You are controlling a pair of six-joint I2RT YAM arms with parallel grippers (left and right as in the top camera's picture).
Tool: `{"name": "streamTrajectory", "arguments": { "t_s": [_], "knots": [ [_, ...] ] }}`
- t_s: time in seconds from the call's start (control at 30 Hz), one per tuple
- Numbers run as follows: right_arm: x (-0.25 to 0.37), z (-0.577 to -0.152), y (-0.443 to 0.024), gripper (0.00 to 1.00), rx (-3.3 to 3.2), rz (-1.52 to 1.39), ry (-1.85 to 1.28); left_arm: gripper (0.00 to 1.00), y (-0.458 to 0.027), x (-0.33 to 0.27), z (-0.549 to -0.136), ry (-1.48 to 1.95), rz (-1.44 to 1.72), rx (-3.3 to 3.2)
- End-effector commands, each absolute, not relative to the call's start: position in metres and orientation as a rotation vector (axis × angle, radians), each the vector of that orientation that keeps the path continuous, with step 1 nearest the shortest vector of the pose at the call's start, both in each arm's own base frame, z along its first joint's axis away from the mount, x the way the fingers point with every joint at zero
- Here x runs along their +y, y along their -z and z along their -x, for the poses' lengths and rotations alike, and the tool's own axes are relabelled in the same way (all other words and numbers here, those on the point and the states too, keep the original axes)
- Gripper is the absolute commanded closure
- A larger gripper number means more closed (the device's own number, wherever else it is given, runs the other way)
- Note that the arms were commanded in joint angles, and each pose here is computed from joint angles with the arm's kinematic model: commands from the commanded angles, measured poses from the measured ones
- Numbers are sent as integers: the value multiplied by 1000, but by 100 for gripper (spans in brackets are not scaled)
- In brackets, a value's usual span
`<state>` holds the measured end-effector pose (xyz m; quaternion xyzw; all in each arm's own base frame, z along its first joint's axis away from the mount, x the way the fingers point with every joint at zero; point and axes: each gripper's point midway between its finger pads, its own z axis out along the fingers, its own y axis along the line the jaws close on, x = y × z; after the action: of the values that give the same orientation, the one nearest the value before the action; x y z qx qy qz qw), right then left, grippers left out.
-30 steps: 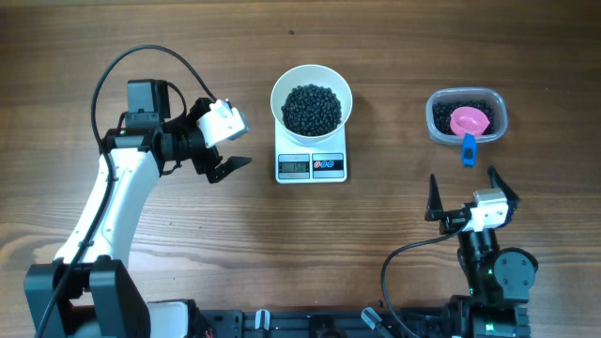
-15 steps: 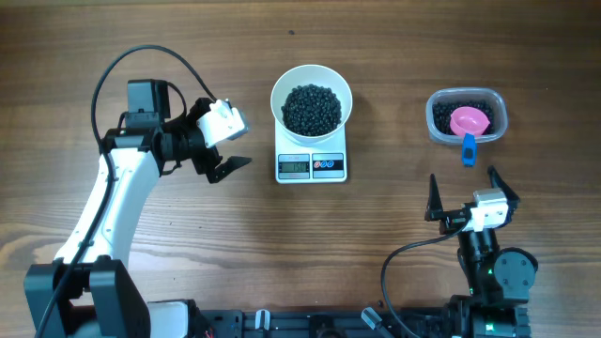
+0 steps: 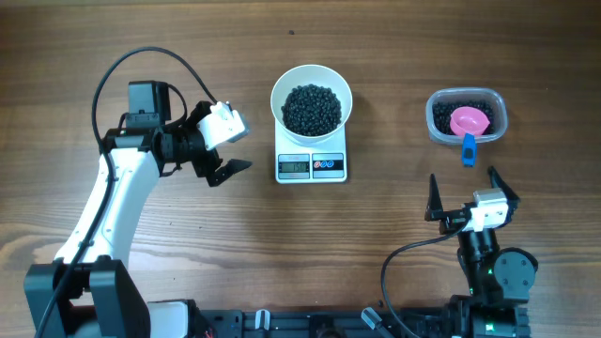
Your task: Scoop item into bowl and weigh 150g on scale
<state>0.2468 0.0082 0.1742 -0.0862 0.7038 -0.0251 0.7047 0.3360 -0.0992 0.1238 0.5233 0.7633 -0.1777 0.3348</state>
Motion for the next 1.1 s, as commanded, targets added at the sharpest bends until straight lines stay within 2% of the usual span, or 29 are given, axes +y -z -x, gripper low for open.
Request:
{"name": "streamTrajectory", "arguments": {
  "t_s": [0.0,0.17,0.37,0.53,0.67,1.07],
  "knots": [
    [5,-247,-176,0,1556,176,72,0,-129,-108,-327,477,-1405,1964],
    [5,-247,-176,0,1556,176,72,0,-154,-120,-316,457,-1417,1910],
    [5,-247,-176,0,1556,176,72,0,-186,-103,-325,492,-962,2128],
    [5,-247,-176,0,1556,176,72,0,-220,-65,-343,384,-562,2136],
    [5,-247,-176,0,1556,176,72,0,-238,-38,-339,251,-313,2025],
    [5,-247,-176,0,1556,176,72,0,-198,-12,-273,75,-135,1828]
  ]
}}
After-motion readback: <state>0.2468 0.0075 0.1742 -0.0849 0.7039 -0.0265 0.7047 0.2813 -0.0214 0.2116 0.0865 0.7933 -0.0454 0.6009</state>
